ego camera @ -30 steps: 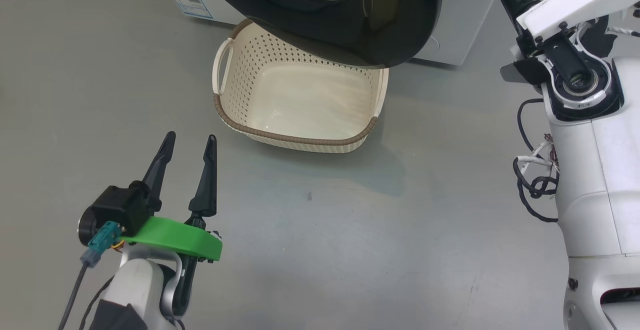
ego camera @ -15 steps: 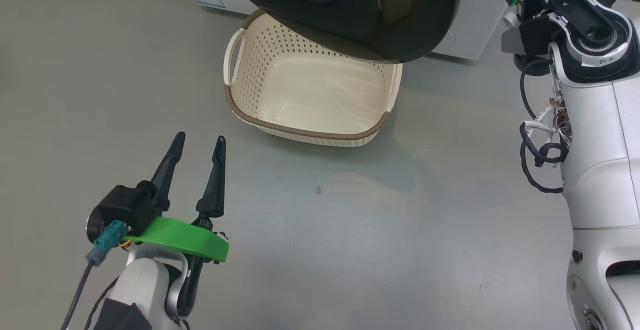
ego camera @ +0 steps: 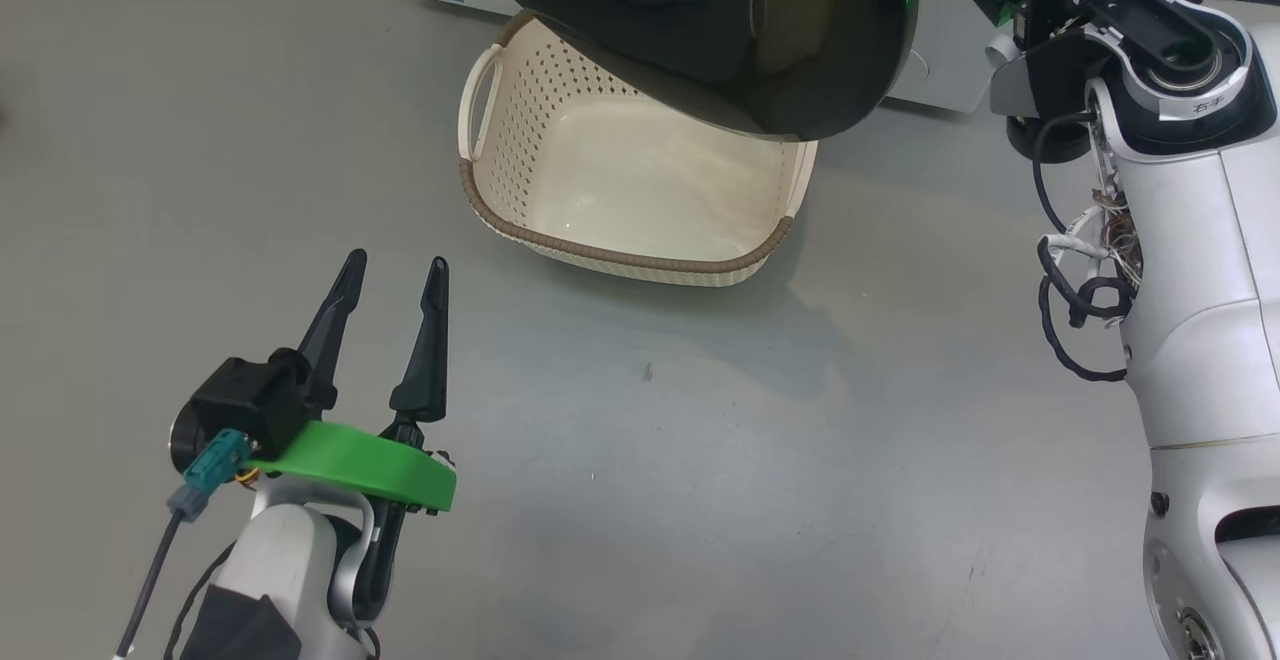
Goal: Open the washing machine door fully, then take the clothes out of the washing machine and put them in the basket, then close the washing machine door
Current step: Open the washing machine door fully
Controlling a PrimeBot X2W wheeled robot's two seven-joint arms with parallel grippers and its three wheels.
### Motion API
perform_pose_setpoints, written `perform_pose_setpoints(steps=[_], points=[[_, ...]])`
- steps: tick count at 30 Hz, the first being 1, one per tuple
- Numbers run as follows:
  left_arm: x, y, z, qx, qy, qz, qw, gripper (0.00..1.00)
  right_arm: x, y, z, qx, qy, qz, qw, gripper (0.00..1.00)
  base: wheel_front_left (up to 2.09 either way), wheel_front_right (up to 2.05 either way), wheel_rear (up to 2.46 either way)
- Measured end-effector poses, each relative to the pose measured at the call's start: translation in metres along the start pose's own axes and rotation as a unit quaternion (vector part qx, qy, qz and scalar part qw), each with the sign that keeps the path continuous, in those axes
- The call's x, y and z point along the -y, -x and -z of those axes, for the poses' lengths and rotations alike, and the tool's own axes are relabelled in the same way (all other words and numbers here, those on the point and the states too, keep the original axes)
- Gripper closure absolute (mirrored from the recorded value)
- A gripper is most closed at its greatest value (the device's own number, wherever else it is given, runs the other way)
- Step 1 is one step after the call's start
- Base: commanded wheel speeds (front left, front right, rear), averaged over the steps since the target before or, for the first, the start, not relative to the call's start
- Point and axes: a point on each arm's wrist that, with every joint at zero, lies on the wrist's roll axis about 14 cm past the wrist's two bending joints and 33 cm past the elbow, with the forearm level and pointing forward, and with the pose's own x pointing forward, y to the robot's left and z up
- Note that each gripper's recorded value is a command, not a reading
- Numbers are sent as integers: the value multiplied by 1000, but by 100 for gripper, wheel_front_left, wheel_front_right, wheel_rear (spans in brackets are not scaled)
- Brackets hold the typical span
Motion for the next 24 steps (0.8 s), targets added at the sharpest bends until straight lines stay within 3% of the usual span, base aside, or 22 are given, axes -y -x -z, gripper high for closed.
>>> perform_pose_setpoints(steps=[24], points=[[4,4,-15,20,1,3,1000,0,-4,5,40,-75,-54,1,996,100,0,0,0]])
